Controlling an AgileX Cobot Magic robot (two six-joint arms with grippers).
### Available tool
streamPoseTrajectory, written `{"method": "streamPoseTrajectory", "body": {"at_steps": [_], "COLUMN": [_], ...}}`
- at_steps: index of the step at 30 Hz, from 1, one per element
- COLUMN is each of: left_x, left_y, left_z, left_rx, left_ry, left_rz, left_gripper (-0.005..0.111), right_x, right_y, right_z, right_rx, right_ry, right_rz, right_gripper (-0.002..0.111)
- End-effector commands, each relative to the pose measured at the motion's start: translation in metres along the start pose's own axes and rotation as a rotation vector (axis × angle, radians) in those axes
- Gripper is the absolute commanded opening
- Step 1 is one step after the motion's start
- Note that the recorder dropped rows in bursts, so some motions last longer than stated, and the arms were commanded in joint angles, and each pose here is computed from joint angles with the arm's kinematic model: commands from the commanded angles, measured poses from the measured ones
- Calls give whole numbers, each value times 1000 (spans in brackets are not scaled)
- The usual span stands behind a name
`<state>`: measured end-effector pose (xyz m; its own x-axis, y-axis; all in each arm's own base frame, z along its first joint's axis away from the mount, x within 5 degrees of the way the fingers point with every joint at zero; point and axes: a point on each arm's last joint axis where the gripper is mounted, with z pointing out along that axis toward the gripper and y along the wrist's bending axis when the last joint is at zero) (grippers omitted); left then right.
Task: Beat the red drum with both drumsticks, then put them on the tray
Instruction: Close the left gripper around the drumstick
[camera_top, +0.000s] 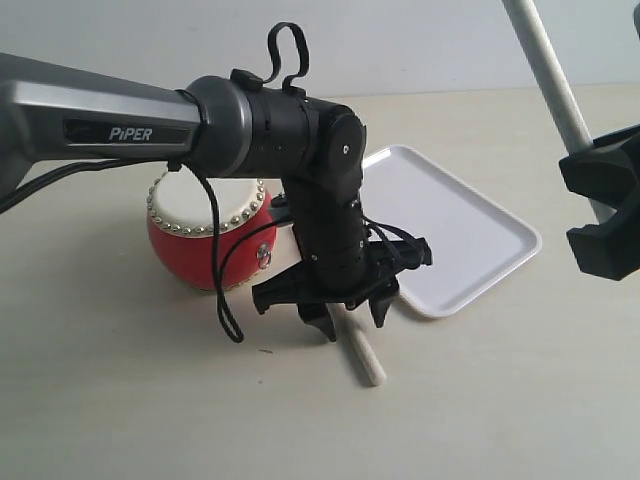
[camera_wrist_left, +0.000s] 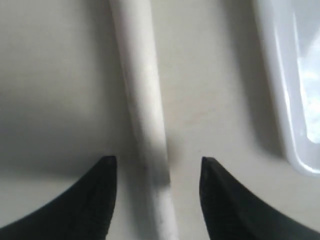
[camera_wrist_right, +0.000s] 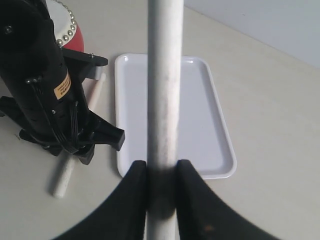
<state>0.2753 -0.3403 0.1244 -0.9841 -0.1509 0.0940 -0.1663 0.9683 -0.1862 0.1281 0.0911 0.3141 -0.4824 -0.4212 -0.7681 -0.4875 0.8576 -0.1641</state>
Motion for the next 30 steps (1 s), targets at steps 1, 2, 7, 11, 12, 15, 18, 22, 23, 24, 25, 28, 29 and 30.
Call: {"method": "streamPoseTrajectory", "body": {"at_steps": [1, 2, 7, 11, 12, 15, 18, 22, 23, 24, 25, 28, 29, 30], "left_x": [-6, -6, -7, -6, -5, -1, 1, 1, 1, 1, 1, 2, 2, 2], "left_y": [-3, -3, -2, -2, -2, -3, -3, -3, -3, -3, -2, -2, -2, -2], "left_z": [1, 2, 2, 2, 2, 3, 3, 4, 5, 5, 6, 8, 8, 8], "left_rx": [39, 37, 32, 26, 20, 4, -3, -6, -8, -8, -10, -14, -14, -16], "left_ry": [-43, -46, -57, -50, -45, -35, -31, -29, -28, -28, -25, -22, -22, -23], "left_rz": [-48, -55, -71, -73, -69, -46, -40, -41, -41, -41, -42, -41, -41, -40], "left_gripper": [50, 50, 50, 50, 50, 50, 50, 44, 40, 36, 28, 13, 8, 3], "right_x": [0, 0, 0, 0, 0, -1, -1, -1, -1, -1, -1, -1, -1, -1], "right_y": [0, 0, 0, 0, 0, 0, 1, 1, 1, 1, 1, 1, 1, 1], "right_z": [-1, -1, -1, -1, -1, -1, -1, -1, -1, -1, -1, -1, -1, -1], "right_rx": [0, 0, 2, 0, 0, -5, -5, -5, -5, -5, -5, -5, -5, -5], "right_ry": [-11, -11, -12, -15, -15, -26, -26, -26, -26, -26, -26, -26, -26, -26], "right_rz": [-8, -8, -10, -10, -10, -10, -10, -10, -10, -10, -10, -10, -10, -10], "right_gripper": [0, 0, 0, 0, 0, 0, 0, 0, 0, 0, 0, 0, 0, 0]}}
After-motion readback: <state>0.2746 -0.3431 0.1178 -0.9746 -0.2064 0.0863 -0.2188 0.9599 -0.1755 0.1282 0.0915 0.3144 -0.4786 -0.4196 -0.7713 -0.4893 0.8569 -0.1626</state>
